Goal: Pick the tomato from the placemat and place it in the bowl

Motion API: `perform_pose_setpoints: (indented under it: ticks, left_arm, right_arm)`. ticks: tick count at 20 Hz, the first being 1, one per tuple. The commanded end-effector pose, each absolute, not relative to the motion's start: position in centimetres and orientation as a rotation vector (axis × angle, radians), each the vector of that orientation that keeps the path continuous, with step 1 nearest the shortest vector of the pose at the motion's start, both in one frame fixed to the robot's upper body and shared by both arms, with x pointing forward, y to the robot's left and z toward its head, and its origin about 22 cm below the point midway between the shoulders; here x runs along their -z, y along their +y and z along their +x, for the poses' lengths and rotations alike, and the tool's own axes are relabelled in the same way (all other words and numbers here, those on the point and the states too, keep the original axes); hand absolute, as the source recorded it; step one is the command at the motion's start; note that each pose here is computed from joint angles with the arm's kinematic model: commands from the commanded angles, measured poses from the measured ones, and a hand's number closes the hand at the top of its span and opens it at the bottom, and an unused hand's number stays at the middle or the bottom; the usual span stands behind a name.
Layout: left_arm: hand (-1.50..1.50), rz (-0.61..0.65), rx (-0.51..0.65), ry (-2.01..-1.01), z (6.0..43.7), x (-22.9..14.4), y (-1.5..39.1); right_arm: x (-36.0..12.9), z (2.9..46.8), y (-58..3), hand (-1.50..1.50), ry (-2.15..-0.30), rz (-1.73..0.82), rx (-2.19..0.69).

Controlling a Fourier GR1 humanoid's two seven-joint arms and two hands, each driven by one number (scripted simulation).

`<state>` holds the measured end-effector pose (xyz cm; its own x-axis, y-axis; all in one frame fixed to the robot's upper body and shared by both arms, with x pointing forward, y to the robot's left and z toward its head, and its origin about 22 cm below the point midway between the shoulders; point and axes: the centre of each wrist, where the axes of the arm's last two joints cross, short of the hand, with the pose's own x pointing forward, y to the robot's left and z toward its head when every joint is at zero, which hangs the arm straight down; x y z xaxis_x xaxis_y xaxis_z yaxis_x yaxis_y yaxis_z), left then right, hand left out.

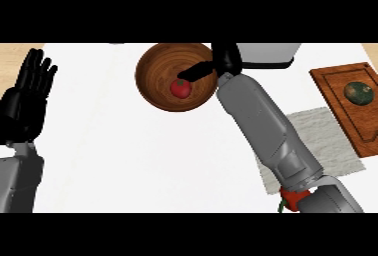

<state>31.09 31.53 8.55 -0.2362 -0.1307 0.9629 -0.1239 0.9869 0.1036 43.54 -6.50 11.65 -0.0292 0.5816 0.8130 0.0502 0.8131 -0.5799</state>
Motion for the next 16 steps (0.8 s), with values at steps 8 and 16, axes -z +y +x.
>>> perform_pose_setpoints:
  ticks: [8,16]
  left_arm:
    - [0.0,0.221,-0.024,-1.786,29.5,-8.4,31.6]
    - [0.0,0.243,-0.033,-1.779,29.0,-8.8,34.6]
  right_arm:
    - [-12.1,45.1,-15.0,-1.5,-1.627,-0.559,-0.027]
    - [-9.7,43.3,-27.3,-1.5,-1.685,-0.513,0.034]
